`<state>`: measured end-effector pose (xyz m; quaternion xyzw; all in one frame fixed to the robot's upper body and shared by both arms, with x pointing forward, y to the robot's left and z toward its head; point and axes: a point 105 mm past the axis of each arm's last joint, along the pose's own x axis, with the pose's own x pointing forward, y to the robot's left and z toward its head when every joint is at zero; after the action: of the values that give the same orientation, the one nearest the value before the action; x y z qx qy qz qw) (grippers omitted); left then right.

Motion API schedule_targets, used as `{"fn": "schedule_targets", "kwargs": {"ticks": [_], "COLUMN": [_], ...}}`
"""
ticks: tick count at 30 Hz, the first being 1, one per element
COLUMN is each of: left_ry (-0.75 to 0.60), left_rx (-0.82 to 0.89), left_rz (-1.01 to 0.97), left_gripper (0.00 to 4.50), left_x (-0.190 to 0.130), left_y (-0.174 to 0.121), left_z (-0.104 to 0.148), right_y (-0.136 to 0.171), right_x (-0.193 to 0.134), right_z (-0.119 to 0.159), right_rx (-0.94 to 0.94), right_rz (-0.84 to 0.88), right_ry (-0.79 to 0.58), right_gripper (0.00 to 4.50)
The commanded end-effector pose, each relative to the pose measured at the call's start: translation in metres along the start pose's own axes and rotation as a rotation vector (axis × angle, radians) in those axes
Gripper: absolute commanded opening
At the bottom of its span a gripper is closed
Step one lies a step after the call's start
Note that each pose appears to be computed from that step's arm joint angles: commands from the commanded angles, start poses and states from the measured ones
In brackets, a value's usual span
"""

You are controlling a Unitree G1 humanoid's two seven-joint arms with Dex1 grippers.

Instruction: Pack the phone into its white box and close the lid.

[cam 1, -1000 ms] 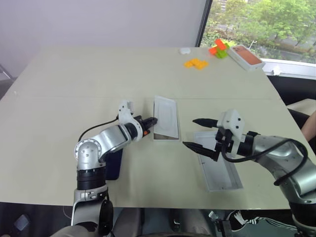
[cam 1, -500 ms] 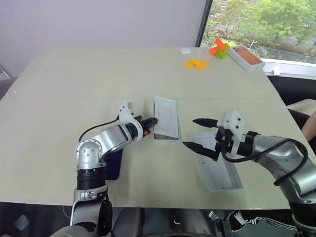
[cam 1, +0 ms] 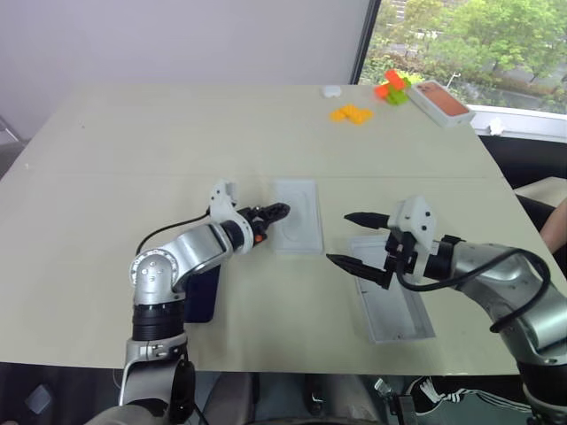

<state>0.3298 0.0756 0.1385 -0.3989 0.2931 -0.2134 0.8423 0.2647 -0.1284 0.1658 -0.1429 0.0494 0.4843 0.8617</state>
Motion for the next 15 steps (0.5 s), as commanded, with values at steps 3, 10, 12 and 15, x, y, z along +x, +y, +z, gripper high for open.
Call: {"fn": "schedule_targets", "kwargs": {"ticks": [3, 10, 12, 15], "left_ry": [-0.057, -0.214, -0.341, -0.323], "left_rx": [0.053, 0.288, 0.467, 0.727], "left_rz": [-0.089, -0.009, 0.086, 0.189], "left_gripper": [3.76, 3.76, 3.82, 3.82], "left_x": [-0.023, -0.049, -0.062, -0.067], "left_y": [-0.017, 0.001, 0.013, 0.033], "left_z": [0.013, 0.051, 0.073, 0.075], "right_y": [0.0, -0.001, -0.016, -0.03], "right_x": [0.001, 0.011, 0.022, 0.035], "right_z": [0.01, 0.011, 0.004, -0.004], "right_rx": [-0.034, -0.023, -0.045, -0.071], "right_rz": [0.0, 0.003, -0.08, -0.154], "right_ry": [-0.036, -0.054, -0.022, 0.027], "right_gripper": [4.5, 4.5, 3.94, 2.67]}}
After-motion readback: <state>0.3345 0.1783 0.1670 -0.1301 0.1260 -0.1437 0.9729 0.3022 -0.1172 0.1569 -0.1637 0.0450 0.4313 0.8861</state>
